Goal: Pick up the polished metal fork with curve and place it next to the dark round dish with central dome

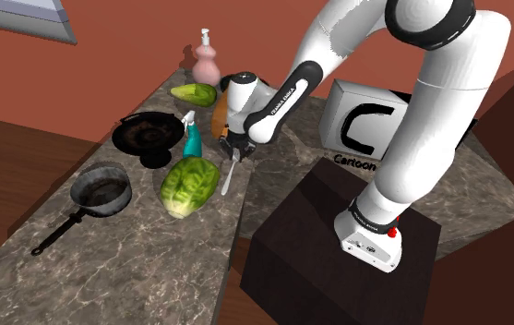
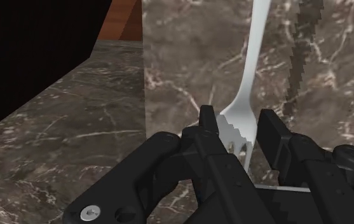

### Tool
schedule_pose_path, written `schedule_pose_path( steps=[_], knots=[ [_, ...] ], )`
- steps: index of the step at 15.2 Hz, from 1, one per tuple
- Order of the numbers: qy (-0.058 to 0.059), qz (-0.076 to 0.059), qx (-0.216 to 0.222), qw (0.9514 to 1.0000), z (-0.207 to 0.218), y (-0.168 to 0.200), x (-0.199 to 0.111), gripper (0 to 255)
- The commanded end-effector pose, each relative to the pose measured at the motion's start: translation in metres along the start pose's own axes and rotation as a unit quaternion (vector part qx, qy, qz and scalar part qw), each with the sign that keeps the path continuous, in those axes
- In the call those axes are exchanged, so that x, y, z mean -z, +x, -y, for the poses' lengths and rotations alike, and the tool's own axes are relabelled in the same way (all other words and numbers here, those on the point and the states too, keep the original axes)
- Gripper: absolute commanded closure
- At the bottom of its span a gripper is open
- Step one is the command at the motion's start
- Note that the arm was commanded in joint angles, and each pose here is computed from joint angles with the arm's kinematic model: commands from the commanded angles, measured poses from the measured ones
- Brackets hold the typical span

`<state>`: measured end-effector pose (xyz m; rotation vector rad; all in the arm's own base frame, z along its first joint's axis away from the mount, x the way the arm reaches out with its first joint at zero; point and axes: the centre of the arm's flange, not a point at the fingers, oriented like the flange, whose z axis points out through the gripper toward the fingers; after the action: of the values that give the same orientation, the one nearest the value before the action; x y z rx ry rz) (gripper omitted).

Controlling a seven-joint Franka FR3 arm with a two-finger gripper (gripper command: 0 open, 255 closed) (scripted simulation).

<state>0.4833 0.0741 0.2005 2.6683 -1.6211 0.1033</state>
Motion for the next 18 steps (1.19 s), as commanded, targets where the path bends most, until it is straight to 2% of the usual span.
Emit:
schedule_pose_path(
  steps=[1, 13, 18],
  knots=[
    [0.000, 0.000, 0.000, 1.0000, 0.001, 0.001, 0.010, 255],
    [0.000, 0.000, 0.000, 1.0000, 0.002, 0.005, 0.073, 255],
    [0.000, 0.000, 0.000, 1.0000, -0.013, 0.069, 0.069, 255]
  ],
)
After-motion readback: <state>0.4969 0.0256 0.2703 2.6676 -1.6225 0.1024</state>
